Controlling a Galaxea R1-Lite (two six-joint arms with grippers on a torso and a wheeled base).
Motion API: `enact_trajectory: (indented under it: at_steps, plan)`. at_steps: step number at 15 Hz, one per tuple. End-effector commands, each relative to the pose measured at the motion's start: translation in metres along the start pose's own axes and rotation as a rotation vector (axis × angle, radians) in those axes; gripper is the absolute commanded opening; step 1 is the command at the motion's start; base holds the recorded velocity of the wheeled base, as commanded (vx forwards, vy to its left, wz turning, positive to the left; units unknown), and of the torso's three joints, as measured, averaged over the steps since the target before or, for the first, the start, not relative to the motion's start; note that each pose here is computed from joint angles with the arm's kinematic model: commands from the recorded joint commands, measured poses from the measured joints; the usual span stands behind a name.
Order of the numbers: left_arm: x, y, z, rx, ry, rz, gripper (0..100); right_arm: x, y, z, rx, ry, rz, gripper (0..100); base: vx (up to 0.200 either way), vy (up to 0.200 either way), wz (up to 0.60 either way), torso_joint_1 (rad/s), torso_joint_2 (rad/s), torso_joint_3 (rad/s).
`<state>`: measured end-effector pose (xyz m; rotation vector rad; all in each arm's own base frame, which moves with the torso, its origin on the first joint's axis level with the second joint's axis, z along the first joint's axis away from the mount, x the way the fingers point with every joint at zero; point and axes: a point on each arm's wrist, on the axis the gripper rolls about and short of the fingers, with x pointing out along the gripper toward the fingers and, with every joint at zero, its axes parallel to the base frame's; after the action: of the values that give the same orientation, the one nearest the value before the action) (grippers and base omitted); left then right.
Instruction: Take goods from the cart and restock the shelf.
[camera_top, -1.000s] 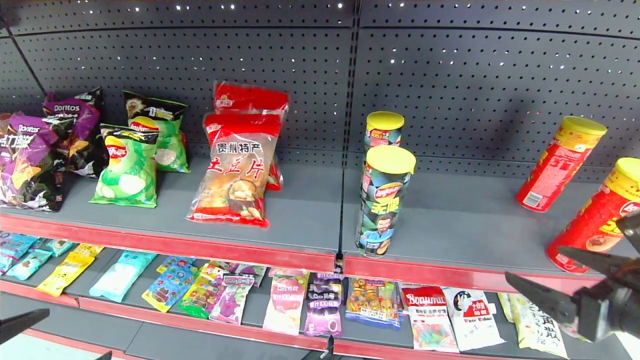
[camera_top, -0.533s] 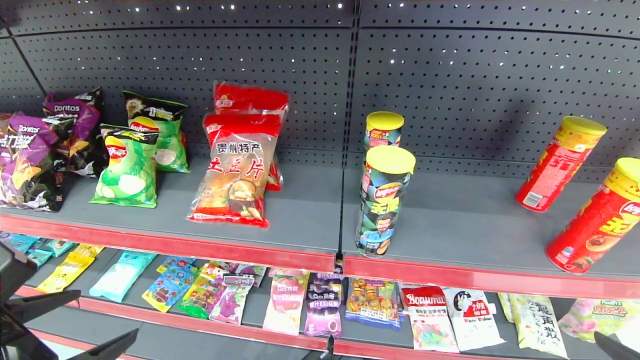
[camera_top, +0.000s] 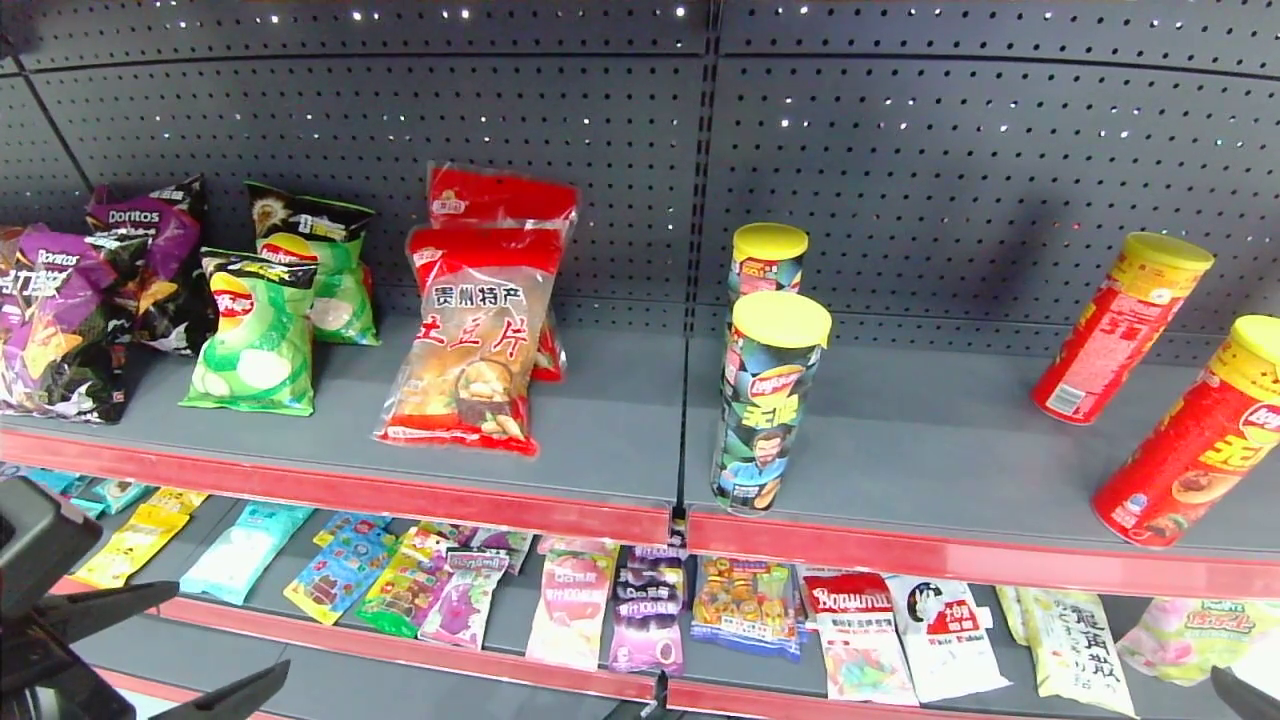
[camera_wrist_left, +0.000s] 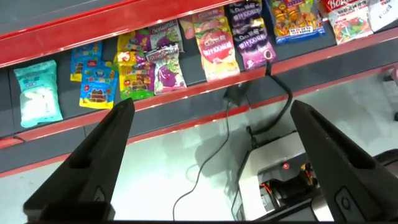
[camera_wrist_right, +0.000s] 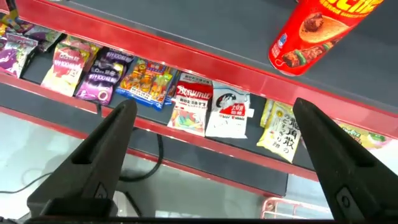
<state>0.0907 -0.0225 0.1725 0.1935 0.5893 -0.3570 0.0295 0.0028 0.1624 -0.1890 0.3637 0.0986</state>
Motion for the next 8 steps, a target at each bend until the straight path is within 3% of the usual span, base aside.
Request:
enact_trajectory:
  at_steps: [1,4,8]
  plan:
    - [0.0018,0.0002,0.0005,0.000,0.004,-0.001,100,0.0012,0.0001,0.0004,-0.001,0.006,0.001,100,0.000,0.000,-0.60,0.002,0.00,-0.002]
    - [0.0032,0.0004,0.0008,-0.001,0.010,-0.002,100,0.0013,0.0001,0.0000,-0.001,0.008,0.002,100,0.000,0.000,-0.60,0.001,0.00,0.006]
    - [0.0074,0.0005,0.0026,0.002,0.026,-0.011,100,0.0023,0.0004,-0.0010,0.005,0.014,0.002,100,0.000,0.000,0.00,0.000,0.00,0.000]
